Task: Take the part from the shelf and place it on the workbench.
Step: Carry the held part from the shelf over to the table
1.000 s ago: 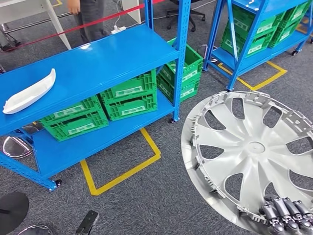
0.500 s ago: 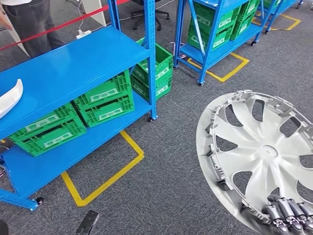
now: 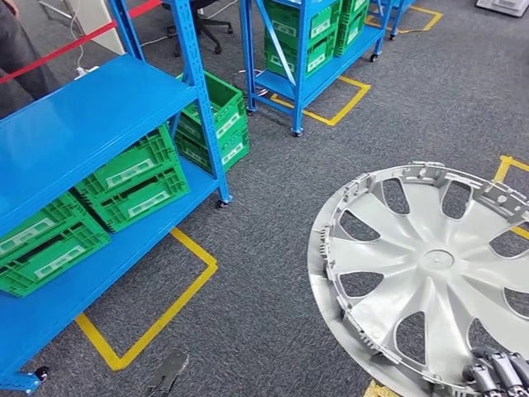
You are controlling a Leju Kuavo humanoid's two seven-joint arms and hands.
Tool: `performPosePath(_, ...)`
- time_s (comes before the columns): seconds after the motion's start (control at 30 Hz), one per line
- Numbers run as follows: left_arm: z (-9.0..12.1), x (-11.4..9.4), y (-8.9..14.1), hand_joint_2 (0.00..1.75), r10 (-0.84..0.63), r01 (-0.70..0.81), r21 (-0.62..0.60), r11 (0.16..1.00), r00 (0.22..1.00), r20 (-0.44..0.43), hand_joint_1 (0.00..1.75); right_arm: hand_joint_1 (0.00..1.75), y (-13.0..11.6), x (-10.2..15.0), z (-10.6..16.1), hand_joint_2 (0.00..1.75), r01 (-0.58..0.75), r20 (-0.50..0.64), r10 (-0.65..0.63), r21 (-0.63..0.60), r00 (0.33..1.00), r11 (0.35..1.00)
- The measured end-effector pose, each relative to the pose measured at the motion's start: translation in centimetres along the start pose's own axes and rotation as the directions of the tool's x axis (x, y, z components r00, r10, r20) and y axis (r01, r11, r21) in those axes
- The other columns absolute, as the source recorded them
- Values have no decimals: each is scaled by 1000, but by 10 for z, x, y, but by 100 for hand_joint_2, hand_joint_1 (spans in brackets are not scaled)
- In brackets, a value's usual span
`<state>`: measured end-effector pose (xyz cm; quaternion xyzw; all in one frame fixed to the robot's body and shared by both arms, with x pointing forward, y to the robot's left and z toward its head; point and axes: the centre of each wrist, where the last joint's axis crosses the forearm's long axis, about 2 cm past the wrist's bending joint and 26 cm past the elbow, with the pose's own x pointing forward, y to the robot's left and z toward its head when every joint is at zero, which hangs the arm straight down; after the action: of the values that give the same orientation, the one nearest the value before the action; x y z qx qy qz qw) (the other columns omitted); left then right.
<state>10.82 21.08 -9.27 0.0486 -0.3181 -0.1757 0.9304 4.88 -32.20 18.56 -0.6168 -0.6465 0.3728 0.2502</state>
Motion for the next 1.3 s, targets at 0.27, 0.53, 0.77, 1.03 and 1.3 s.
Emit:
performPosePath(0.27,3,-7,-2,175,1,-2,-18,1000,1000,-20,0,175,-3,-7,7,175,-59,-97,60,10,994,998)
performPosePath(0.53,2,-2,-5,175,-3,3,-28,1000,1000,-2,0,175,-6,-13,12,175,-86,-157,88,19,984,996)
performPosePath(0.77,4,-9,-2,175,16,-17,-26,1000,1000,-25,0,175,-5,-16,10,175,-114,-148,116,21,982,993)
performPosePath(1.03,4,-23,15,175,66,-66,0,998,997,-26,0,175,5,-5,-5,175,-124,-102,125,16,987,992)
performPosePath(1.3,8,-36,21,175,112,-112,14,994,993,-35,0,175,19,9,-22,175,-107,-160,105,-4,981,994)
